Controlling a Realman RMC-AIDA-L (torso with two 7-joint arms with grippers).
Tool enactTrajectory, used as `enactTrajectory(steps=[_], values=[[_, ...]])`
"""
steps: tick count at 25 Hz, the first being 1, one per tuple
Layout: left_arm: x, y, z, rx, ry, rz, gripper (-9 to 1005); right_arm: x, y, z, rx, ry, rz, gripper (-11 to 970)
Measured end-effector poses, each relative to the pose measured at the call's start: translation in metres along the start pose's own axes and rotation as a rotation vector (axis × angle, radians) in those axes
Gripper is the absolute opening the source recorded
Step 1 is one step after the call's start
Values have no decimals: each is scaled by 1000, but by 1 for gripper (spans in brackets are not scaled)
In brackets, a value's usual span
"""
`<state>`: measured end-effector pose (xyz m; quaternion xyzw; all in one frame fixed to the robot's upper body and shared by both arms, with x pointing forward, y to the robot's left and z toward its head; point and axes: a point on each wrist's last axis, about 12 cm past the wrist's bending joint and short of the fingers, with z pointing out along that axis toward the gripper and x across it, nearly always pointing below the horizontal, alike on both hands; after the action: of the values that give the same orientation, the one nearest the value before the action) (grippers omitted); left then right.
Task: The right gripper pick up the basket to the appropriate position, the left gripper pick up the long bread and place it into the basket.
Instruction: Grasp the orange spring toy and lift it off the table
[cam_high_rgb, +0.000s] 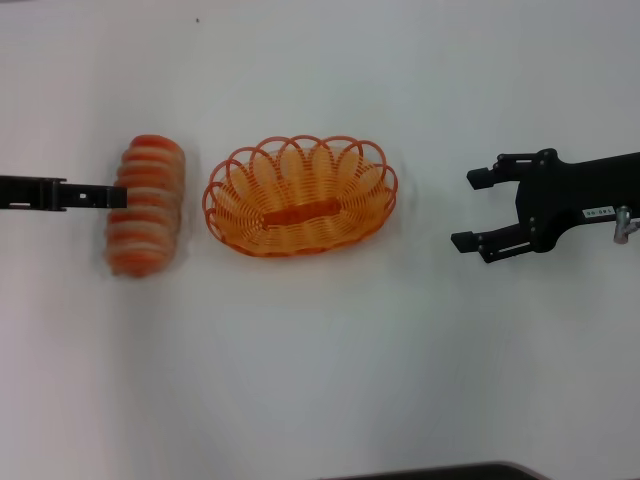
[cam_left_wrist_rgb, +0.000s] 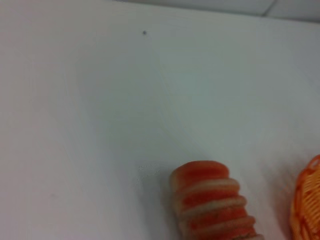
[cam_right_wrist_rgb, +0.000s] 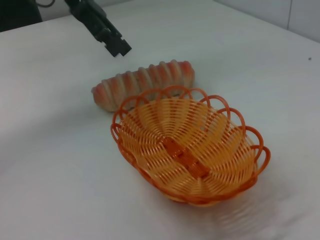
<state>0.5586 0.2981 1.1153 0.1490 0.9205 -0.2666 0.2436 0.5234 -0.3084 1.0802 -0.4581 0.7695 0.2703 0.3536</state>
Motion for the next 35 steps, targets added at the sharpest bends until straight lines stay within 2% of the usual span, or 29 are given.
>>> enactTrajectory(steps=[5,9,14,20,29,35], values=[[-29,-24,12,-154,112,-1,832,-5,-1,-3,0,1,-24,931],[-46,-41,20,-166,151,12,830,-7,-2,-5,5,0,-33,931],[-57,-54,28,-146,192,-41,827,-6,-2,-6,10,1,-36,931],[-59,-54,40,-191,253,-107,823,-5,-2,-8,18,3,-36,931],[-61,-51,41,-242,250,-107,817,-5,-1,-8,14,1,-36,930],[-59,-52,44,-233,260,-111,813,-5,-2,-8,16,2,-36,930]])
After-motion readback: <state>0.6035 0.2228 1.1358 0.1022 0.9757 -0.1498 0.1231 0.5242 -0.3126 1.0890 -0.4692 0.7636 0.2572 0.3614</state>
